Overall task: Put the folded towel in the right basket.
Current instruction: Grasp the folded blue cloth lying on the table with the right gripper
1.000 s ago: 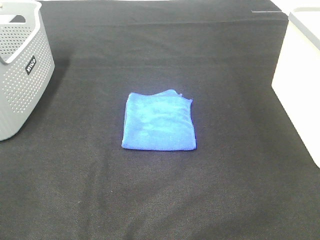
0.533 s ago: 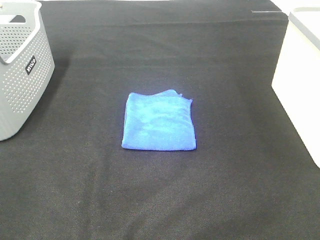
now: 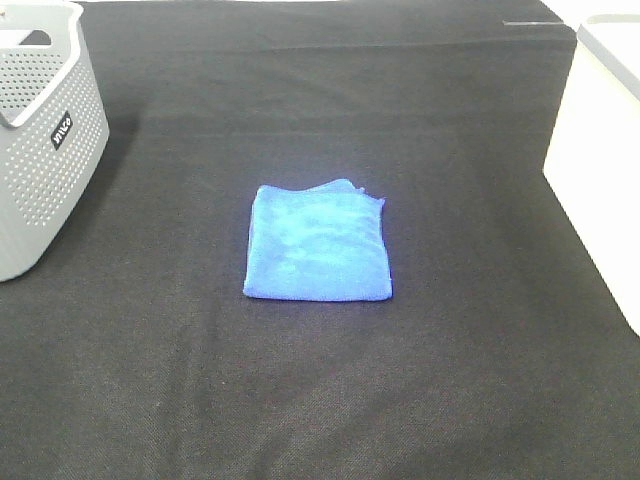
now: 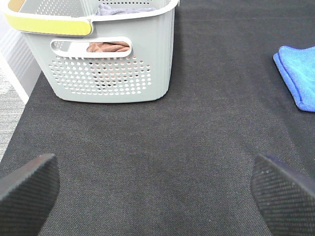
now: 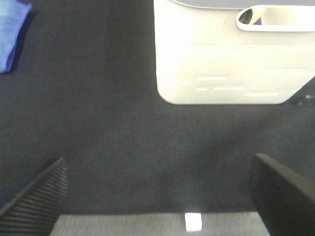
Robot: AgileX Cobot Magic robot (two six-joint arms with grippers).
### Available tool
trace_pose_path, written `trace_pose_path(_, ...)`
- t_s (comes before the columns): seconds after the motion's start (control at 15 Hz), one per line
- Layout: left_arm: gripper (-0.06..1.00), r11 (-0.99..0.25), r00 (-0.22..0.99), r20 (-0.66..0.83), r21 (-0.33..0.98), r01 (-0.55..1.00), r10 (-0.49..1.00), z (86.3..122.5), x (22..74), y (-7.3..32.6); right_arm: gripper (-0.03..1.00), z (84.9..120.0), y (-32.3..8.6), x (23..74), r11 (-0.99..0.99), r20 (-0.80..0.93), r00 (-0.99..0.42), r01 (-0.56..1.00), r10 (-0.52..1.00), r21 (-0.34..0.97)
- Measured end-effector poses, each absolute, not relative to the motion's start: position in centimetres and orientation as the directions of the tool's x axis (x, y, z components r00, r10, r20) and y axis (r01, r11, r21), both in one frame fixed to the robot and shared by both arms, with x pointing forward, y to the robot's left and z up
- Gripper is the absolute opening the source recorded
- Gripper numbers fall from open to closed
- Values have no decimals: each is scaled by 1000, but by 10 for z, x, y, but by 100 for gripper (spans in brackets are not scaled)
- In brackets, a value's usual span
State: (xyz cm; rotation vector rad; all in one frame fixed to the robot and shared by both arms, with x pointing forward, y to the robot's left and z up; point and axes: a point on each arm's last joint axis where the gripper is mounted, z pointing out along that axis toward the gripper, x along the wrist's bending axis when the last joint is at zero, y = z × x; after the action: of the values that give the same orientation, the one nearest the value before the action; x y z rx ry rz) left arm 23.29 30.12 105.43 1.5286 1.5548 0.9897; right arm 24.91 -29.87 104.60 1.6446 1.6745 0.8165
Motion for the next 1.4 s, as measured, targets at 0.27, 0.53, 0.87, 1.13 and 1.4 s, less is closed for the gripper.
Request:
trace_pose_path(0.27,99,-3,-27,16,899,438,1000,1054,233,301,96,1138,-290,341,-19,92,-47,790,995,612)
trace_pose_path(0.53,99,-3,-27,16,899,438,1000,1054,233,301,96,1180,-281,429,-61,206,-74,814,976,578)
trace_pose_path(0.87,99,-3,-27,16,899,438,1000,1054,233,301,96,1158,-262,500,-114,435,-95,895,895,431)
trace_pose_path(1.13,99,-3,-27,16,899,438,1000,1054,233,301,96,1103,-238,571,-95,619,-88,962,780,256)
trace_pose_path(1.4,99,-3,-27,16,899,438,1000,1054,233,301,96,1074,-177,612,28,589,-201,957,783,289)
